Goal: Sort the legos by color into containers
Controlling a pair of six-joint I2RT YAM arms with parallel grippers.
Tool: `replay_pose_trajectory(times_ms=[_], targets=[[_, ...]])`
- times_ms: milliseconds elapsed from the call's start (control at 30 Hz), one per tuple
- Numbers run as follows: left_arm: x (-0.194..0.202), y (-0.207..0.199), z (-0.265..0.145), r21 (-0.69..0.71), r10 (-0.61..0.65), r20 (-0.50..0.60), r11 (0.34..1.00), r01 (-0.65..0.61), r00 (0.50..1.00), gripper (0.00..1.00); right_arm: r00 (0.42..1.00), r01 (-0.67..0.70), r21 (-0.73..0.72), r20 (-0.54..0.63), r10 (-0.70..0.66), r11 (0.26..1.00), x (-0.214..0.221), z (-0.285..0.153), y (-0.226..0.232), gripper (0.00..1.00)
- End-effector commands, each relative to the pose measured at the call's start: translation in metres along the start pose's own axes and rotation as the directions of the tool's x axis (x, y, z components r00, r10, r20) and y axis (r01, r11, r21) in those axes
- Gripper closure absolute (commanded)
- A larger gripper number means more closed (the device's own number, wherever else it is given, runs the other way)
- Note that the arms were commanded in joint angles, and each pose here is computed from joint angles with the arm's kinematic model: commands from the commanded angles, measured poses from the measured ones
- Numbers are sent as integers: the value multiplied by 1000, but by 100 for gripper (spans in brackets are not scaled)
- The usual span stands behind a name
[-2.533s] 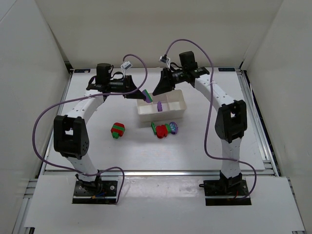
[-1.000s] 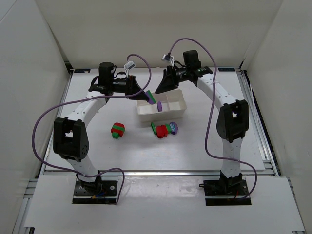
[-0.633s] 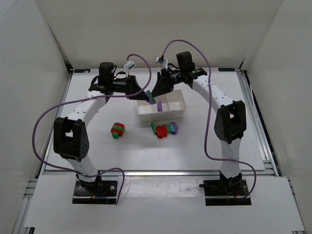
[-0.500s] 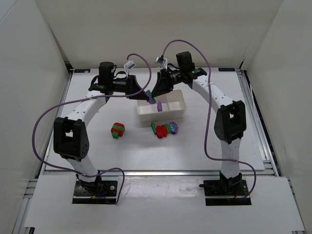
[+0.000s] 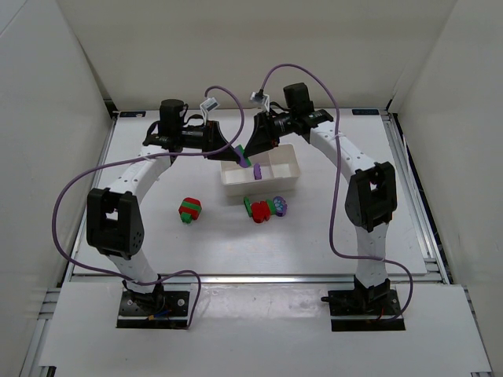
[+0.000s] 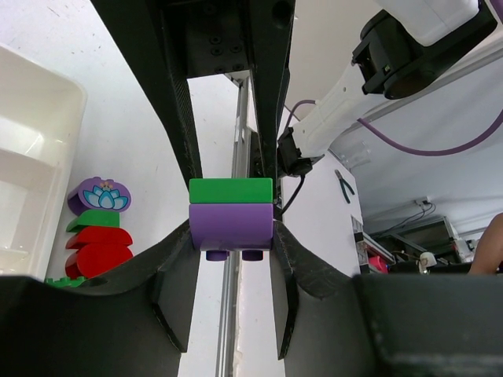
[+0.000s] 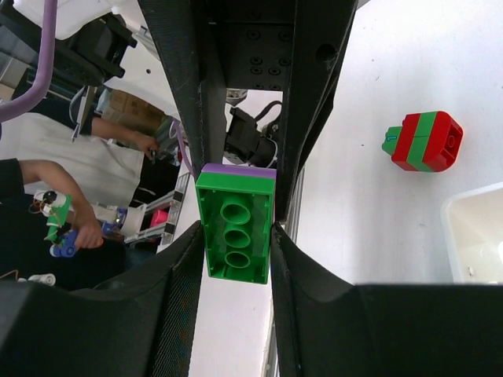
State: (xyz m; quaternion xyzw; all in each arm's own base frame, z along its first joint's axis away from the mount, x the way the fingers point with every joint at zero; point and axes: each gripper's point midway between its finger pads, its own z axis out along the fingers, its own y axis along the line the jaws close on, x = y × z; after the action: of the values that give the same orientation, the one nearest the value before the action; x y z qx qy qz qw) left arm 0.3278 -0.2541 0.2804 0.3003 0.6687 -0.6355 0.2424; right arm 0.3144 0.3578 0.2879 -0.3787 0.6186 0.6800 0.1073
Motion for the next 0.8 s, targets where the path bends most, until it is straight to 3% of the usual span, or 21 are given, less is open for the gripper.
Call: replay_pose_trajectory(times_ms=[0, 33, 133, 467, 667, 767], targets=[[-10, -11, 2, 16, 71, 1, 997, -71, 997, 90, 997, 74, -33, -9, -74, 997, -8, 3, 22, 90], [-7, -9, 2, 15, 68, -1, 998, -68, 998, 90, 997, 77, -28, -6, -77, 997, -9, 3, 21, 96], [1, -13, 0, 15, 64, -9, 998, -64, 998, 90, 996, 93, -11, 6, -93, 996, -13, -3, 23, 100], [41, -23, -7, -13, 17, -33, 1000, -17, 999, 90, 991, 97, 73, 83, -103, 993, -31, -48, 18, 100], [50, -24, -21, -57, -12, -12, 998, 12, 1000, 90, 991, 91, 97, 94, -100, 991, -32, -52, 10, 100], [44, -18, -40, -145, -2, 34, 989, 7, 999, 90, 991, 86, 135, 87, -98, 987, -32, -43, -4, 100]])
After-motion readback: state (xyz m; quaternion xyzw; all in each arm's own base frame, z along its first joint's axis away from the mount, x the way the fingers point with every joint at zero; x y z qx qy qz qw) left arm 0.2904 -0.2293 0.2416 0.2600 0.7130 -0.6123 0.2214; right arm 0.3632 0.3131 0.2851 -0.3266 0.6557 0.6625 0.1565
